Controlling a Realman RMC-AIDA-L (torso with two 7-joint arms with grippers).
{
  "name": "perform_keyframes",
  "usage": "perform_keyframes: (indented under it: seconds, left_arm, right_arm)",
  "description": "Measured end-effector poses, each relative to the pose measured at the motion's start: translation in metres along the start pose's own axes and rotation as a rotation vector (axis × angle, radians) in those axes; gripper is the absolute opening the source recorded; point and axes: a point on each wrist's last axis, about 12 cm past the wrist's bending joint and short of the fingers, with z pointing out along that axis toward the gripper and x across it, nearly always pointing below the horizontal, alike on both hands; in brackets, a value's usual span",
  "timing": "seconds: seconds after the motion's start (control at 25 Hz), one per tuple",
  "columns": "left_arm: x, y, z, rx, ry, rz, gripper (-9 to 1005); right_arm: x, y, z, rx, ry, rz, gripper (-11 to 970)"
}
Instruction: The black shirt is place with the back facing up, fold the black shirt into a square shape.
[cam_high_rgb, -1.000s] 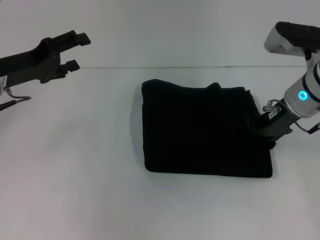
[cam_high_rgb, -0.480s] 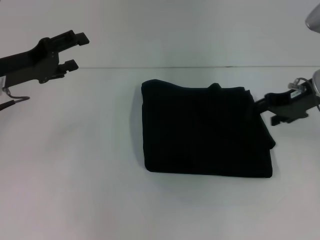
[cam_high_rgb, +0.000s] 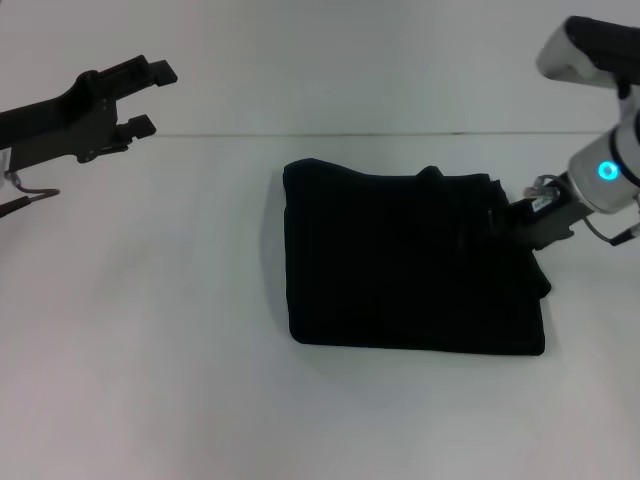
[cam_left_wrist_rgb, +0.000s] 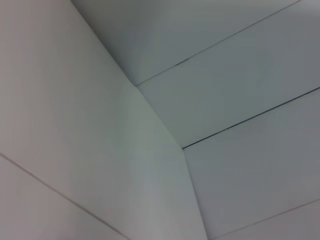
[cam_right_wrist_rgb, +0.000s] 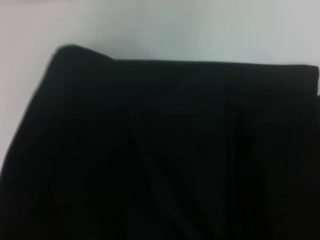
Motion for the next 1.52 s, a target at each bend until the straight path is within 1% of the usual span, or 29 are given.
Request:
perform_keyframes:
  seconds: [0.28,0.48,0.56,0.6,0.64,0.72,0.8,0.92,1.16,1.36,1.52]
  left_arm:
    - [0.0,0.001,-0.001,-0.001,-0.002,-0.001,932]
    - [0.002,0.002,0.001,0.009,-0.001,-0.013,932]
    - [0.002,0.002,0.001,0.012,0.001,-0.013,933]
    - [0.002,0.001,0.002,0.013,0.001,-0.013,933]
    - [0.002,0.001,0.002,0.016,0.0,-0.013,933]
    - [0.001,0.001,0.002,0.02,-0.001,-0.014,933]
    - [0.002,0.0,0.001,0.024,-0.001,-0.015,933]
    - [0.002,0.001,0.0,0.024,-0.001,-0.017,933]
    - [0.002,0.0,0.001,0.03,-0.007,-0.018,933]
    - [0.001,0.001,0.0,0.029,-0.01,-0.018,933]
    - [0.001,0.001,0.0,0.03,-0.012,-0.019,933]
  right_arm:
    - [-0.003,0.015,0.004,0.016,0.016,-0.108,766]
    - [0.001,0.024,0.012,0.068,0.06,-0.183,765]
    - [0.0,0.022,0.012,0.115,0.056,-0.165,765]
    - [-0.003,0.017,0.011,0.169,0.034,-0.124,765]
    - [-0.003,0.017,0.011,0.169,0.034,-0.124,765]
    - [-0.007,0.013,0.009,0.196,0.002,-0.082,765]
    - [-0.009,0.008,0.007,0.186,-0.025,-0.051,765]
    - [-0.01,0.005,0.005,0.15,-0.039,-0.032,764]
    - [-0.006,0.007,0.008,0.105,-0.029,-0.03,764]
    - [0.0,0.011,0.013,0.005,-0.043,-0.014,761]
    - [0.002,0.008,0.016,-0.008,-0.06,0.008,762]
